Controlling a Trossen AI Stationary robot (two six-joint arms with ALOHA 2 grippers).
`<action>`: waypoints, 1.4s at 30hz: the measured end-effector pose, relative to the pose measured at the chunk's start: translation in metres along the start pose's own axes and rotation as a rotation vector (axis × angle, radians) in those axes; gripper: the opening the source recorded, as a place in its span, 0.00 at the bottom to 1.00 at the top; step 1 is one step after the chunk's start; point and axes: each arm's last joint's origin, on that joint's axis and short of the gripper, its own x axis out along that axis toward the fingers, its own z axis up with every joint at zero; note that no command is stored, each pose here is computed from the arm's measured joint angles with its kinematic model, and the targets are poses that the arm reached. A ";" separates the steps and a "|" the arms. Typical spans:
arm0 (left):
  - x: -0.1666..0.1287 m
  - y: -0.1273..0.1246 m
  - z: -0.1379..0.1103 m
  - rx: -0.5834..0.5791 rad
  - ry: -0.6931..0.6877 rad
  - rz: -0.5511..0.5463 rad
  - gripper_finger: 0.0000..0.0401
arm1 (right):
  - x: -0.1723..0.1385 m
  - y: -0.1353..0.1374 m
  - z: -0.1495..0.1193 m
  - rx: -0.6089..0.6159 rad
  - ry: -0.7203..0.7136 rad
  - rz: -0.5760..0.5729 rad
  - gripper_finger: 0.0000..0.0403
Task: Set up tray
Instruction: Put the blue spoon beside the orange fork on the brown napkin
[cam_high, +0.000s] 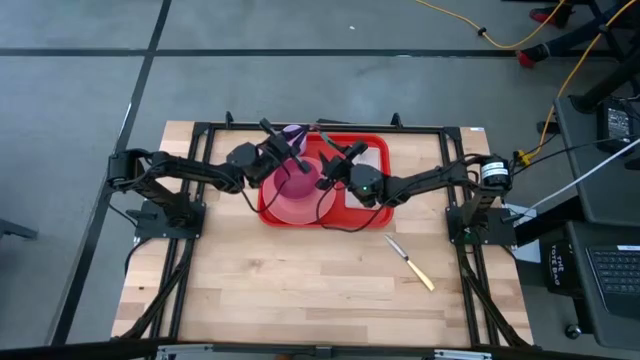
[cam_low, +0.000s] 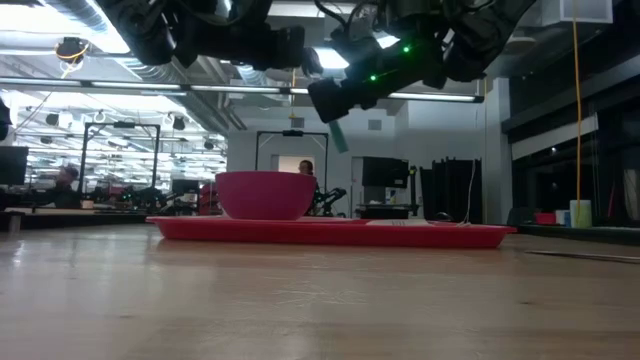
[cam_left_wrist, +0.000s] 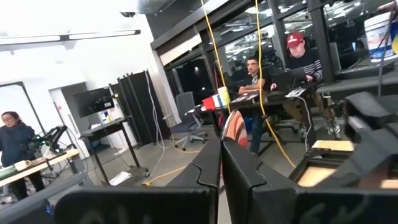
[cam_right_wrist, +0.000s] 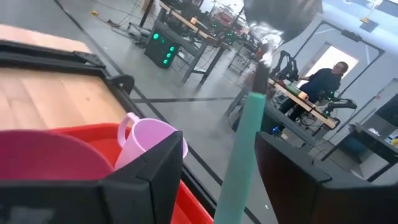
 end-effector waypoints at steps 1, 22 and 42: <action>-0.001 -0.001 0.000 -0.004 -0.002 -0.003 0.00 | 0.001 -0.001 0.000 0.006 -0.003 -0.004 0.51; -0.007 -0.009 0.006 -0.079 -0.010 0.001 0.00 | 0.004 -0.006 0.001 0.027 -0.005 -0.048 0.51; -0.015 -0.019 0.010 -0.148 0.003 0.013 0.00 | 0.004 -0.007 0.000 0.026 0.000 -0.056 0.51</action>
